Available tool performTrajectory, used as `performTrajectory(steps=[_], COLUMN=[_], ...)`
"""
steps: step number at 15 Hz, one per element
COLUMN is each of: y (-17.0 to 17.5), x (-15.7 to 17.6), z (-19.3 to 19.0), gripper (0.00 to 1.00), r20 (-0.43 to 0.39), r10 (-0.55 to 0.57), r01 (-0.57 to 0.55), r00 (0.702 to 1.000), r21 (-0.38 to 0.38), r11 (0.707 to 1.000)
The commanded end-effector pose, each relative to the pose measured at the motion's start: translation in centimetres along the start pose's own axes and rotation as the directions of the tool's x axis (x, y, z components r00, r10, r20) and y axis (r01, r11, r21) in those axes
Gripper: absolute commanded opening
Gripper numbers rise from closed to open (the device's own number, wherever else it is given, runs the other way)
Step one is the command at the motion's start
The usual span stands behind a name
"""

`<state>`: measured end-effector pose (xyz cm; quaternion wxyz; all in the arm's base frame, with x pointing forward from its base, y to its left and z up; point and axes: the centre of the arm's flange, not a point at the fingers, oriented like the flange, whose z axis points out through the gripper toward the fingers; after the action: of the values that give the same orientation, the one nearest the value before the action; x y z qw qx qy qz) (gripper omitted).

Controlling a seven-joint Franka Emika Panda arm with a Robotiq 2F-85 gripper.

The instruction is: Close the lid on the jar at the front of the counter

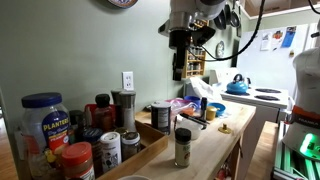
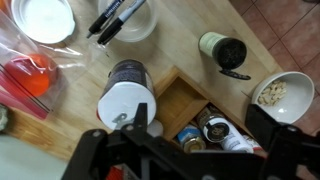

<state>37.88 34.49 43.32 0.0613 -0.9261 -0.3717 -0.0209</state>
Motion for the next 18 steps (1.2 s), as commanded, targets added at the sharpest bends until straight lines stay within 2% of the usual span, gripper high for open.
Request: performTrajectory(steps=[1, 3, 4, 6, 12, 13, 15, 18], y=[-3.6, -6.1, -7.1, -8.8, -10.2, -10.1, -9.9, -9.8], x=[2.6, 3.2, 3.5, 4.1, 5.0, 5.2, 5.4, 5.7], z=[2.0, 3.3, 3.9, 5.0, 6.9, 7.2, 7.8, 8.5], gripper=[1.0, 1.0, 1.0, 1.0, 0.98, 0.75, 0.69, 0.44], r20=[0.034, 0.069, 0.08, 0.082, 0.095, 0.098, 0.116, 0.145], r10=[-0.028, -0.062, -0.065, -0.025, 0.067, 0.076, 0.093, 0.098], r01=[0.027, 0.065, 0.068, 0.03, -0.062, -0.071, -0.088, -0.092], r00=[0.999, 0.996, 0.995, 0.996, 0.993, 0.992, 0.989, 0.985], r21=[0.028, -0.03, -0.035, -0.058, -0.05, -0.047, -0.045, -0.045], r11=[0.999, 0.997, 0.997, 0.998, 0.997, 0.996, 0.995, 0.995])
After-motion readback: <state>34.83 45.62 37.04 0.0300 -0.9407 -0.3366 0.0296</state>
